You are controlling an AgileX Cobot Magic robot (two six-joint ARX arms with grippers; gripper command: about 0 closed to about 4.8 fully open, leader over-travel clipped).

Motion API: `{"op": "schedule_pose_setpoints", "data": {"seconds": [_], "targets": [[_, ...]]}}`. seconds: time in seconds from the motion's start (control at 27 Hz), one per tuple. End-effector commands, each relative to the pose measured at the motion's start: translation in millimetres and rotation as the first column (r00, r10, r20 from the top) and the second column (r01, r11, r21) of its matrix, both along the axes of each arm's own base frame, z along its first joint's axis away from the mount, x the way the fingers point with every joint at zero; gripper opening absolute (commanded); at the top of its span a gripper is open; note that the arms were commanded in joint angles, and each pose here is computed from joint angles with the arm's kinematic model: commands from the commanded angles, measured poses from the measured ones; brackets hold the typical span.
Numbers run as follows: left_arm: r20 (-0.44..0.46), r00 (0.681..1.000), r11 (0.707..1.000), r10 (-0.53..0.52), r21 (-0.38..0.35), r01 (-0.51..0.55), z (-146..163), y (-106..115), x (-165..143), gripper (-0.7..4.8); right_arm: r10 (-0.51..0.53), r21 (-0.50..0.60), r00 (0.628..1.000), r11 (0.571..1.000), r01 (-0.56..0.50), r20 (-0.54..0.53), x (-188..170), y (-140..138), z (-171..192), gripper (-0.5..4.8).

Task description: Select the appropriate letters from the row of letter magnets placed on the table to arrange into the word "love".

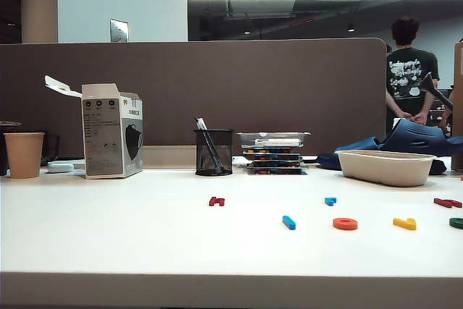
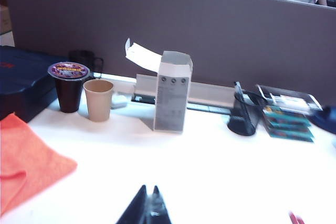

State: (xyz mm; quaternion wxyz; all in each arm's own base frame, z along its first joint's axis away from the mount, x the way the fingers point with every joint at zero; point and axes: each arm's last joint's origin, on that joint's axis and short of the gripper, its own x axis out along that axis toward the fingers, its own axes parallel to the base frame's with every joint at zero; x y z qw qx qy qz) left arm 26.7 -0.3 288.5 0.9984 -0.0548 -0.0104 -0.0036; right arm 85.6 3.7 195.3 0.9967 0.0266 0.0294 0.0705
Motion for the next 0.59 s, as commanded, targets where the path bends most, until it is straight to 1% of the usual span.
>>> {"op": "schedule_pose_setpoints", "data": {"seconds": [0.04, 0.19, 0.22, 0.3, 0.37, 0.41, 0.48, 0.59], "targets": [[0.074, 0.997, 1.000, -0.023, -0.001, 0.024, -8, 0, 15, -0.05, 0.002, -0.032, 1.000, 0.999, -0.001, 0.029, 3, 0, -7, -0.06], [0.073, 0.997, 1.000, -0.024, -0.005, 0.025, -32, 1, 33, -0.05, 0.002, -0.041, 0.999, 0.999, 0.000, 0.041, 7, 0, -19, -0.06], [0.062, 0.998, 1.000, -0.025, -0.017, 0.026, -43, 1, 40, -0.05, 0.002, -0.051, 0.999, 0.999, 0.000, 0.045, 9, 0, -22, -0.06], [0.052, 0.998, 1.000, -0.020, -0.014, 0.021, -58, 1, 48, -0.05, 0.001, -0.053, 0.999, 0.999, 0.002, 0.052, 10, 0, -26, -0.06], [0.074, 0.997, 1.000, -0.021, -0.013, 0.022, -82, 2, 60, -0.05, 0.002, -0.060, 0.999, 0.998, 0.001, 0.040, 11, 0, -31, -0.06], [0.093, 0.995, 1.000, -0.022, -0.011, 0.023, -92, 2, 64, -0.05, 0.004, -0.082, 0.999, 0.997, -0.001, 0.032, 11, 0, -35, -0.06], [0.115, 0.993, 1.000, -0.021, -0.004, 0.022, -102, 2, 67, -0.05, 0.004, -0.106, 1.000, 0.994, -0.003, 0.010, 12, 0, -38, -0.06], [0.124, 0.992, 1.000, -0.021, 0.022, 0.018, -108, 2, 69, -0.05, -0.014, -0.106, 1.000, 0.994, 0.014, 0.004, 12, -1, -38, -0.05]]}}
